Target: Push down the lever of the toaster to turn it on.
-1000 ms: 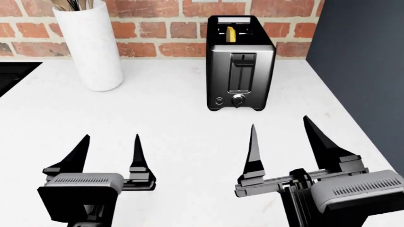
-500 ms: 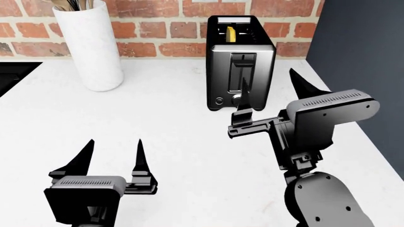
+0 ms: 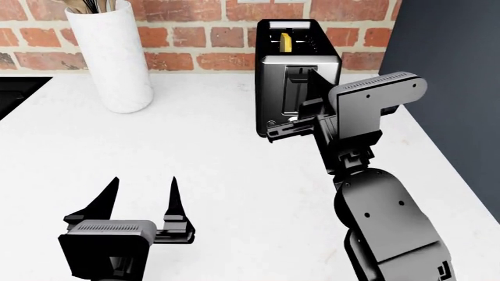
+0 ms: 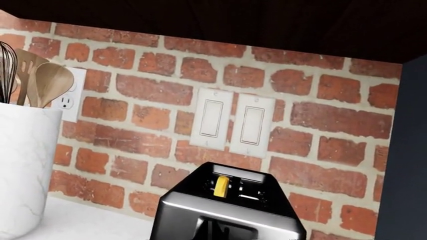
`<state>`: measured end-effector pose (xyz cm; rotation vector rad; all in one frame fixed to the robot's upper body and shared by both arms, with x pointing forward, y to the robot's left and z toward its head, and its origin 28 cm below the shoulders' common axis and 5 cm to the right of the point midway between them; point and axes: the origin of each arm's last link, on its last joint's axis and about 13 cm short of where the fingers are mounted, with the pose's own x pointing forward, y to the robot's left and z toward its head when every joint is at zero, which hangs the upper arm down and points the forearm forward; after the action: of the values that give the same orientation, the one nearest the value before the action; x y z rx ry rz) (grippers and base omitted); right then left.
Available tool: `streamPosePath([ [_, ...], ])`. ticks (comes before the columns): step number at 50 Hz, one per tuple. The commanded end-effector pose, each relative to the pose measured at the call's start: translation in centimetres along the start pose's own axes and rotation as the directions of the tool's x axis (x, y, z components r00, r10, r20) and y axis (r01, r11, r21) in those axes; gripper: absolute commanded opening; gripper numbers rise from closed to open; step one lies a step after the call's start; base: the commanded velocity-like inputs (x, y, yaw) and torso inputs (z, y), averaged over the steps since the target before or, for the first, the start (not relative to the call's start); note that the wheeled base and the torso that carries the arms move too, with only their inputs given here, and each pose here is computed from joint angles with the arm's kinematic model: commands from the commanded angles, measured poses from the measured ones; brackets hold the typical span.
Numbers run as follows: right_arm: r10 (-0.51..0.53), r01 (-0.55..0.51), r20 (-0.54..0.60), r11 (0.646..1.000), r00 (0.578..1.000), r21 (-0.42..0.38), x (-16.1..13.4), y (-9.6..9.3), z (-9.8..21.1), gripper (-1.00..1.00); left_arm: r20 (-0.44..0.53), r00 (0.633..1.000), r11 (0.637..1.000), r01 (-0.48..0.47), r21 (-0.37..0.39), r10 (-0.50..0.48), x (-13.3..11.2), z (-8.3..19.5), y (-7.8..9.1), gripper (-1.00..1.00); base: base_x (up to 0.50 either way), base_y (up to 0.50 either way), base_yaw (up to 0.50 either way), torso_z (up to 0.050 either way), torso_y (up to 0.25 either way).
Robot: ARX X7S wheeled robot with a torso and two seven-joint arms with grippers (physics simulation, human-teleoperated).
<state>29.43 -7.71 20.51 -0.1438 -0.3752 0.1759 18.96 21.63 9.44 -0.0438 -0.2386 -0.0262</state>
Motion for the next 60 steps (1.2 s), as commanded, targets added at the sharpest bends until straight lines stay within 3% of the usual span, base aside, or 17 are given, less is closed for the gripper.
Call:
streamPosePath([
  [1,0.010,-0.010,-0.006,1.000,1.000,0.019,1.5,0.3,0.2,-1.00,-0.012,1.000,1.000,0.000,-0.001,0.000,0.0,-0.4,0.1,1.00,0.00,0.00,0.00,0.000,0.000],
  [14,-0.013,0.016,-0.047,0.999,0.999,0.045,3.1,0.5,-1.4,-1.00,-0.023,1.000,1.000,-0.003,-0.003,0.002,0.2,-0.7,0.2,1.00,0.00,0.00,0.00,0.000,0.000],
  [37,-0.053,0.055,-0.101,0.998,0.993,0.017,6.5,0.2,-4.2,-1.00,-0.038,0.999,1.000,0.001,-0.008,-0.001,0.6,-1.3,0.2,1.00,0.00,0.00,0.00,0.000,0.000],
  [60,-0.059,0.068,-0.197,0.997,0.979,0.035,6.9,0.2,-7.1,-1.00,-0.051,0.999,1.000,0.003,-0.005,-0.003,0.6,-1.7,0.2,1.00,0.00,0.00,0.00,0.000,0.000],
])
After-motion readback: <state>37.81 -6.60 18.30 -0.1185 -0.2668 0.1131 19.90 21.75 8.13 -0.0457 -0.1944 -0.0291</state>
